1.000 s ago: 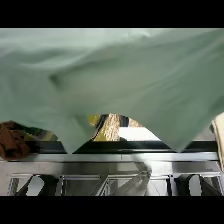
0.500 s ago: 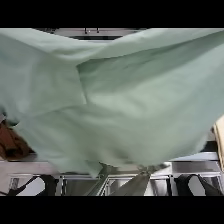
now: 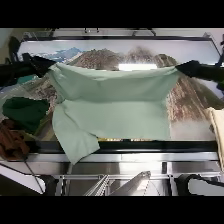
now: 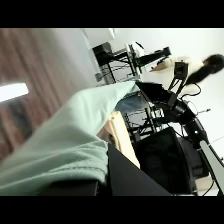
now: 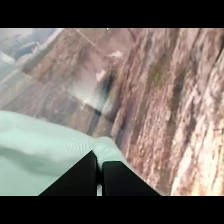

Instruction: Fold the shirts.

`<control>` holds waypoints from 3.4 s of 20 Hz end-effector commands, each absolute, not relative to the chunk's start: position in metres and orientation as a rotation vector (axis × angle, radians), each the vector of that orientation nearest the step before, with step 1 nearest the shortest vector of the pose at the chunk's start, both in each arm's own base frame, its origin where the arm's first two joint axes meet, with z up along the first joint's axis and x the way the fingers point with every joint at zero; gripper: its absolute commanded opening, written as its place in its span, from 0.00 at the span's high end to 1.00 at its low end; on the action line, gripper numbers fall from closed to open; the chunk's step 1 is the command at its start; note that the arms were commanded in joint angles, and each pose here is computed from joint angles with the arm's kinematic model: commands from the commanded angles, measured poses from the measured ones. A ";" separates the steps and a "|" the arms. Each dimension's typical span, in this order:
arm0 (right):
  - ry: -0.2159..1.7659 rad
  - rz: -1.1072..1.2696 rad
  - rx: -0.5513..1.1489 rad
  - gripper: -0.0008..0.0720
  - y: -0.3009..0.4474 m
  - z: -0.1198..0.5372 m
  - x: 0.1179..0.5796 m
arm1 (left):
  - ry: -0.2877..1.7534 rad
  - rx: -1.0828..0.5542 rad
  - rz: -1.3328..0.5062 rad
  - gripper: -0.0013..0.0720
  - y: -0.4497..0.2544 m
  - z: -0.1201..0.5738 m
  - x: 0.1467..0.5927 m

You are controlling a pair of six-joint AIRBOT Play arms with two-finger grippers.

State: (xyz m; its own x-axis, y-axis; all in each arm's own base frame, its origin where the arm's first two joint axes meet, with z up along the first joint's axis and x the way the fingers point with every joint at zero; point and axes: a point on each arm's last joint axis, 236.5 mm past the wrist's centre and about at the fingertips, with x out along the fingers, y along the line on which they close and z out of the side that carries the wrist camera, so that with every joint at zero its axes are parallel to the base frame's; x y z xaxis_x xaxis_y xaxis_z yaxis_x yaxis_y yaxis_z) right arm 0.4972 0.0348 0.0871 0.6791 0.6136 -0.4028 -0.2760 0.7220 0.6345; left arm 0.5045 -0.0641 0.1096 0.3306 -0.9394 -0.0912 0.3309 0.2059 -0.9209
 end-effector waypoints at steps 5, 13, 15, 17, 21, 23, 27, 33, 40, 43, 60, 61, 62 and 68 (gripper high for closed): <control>0.704 0.500 0.750 0.96 0.030 -0.011 0.546 | 0.924 -1.069 -0.901 0.97 -0.054 0.009 0.568; 1.025 0.504 0.612 0.96 0.027 -0.077 0.491 | 1.359 -0.901 -0.760 0.97 -0.047 -0.055 0.513; 1.060 0.504 0.606 0.96 0.028 -0.083 0.485 | 1.451 -0.877 -0.735 0.97 -0.043 -0.064 0.497; 1.088 0.528 0.620 0.96 0.034 -0.088 0.479 | 1.496 -0.870 -0.721 0.97 -0.041 -0.068 0.489; 1.153 0.589 0.661 0.95 0.045 -0.097 0.463 | 1.535 -0.899 -0.697 0.97 -0.037 -0.068 0.484; 1.151 0.587 0.667 0.74 0.045 -0.095 0.463 | 1.547 -0.911 -0.707 0.96 -0.036 -0.065 0.480; 1.126 0.612 0.675 0.73 0.036 -0.061 0.457 | 1.585 -0.986 -0.790 0.63 -0.037 -0.039 0.464; 1.297 0.479 0.590 0.65 -0.017 -0.037 0.391 | 1.414 -0.915 -0.795 0.63 -0.012 0.031 0.466; 1.441 0.397 0.740 0.33 0.015 -0.096 0.297 | 1.453 -0.932 -0.570 0.63 0.016 0.021 0.373; 1.467 0.405 0.726 0.33 0.032 -0.112 0.285 | 1.452 -1.021 -0.525 0.63 0.016 0.016 0.338; 1.461 0.464 0.572 0.96 0.078 -0.134 0.293 | 1.596 -0.994 -0.234 0.58 -0.040 -0.078 0.188; 1.461 0.464 0.574 0.96 0.079 -0.134 0.293 | 1.631 -0.997 -0.244 0.58 -0.046 -0.084 0.182; 1.461 0.464 0.573 0.96 0.079 -0.134 0.293 | 1.665 -1.004 -0.256 0.58 -0.053 -0.089 0.176; 1.473 0.479 0.581 0.96 0.081 -0.132 0.289 | 1.745 -0.977 -0.219 0.58 -0.061 -0.128 0.177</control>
State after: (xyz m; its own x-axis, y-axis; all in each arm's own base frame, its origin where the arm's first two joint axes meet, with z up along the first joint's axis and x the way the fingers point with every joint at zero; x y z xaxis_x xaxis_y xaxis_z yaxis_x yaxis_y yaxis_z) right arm 0.2873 0.0826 -0.1312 0.0411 0.6335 -0.7726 0.0493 0.7711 0.6349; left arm 0.1770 -0.0593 -0.1071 -0.0678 -0.7253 -0.6850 -0.4972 0.6199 -0.6071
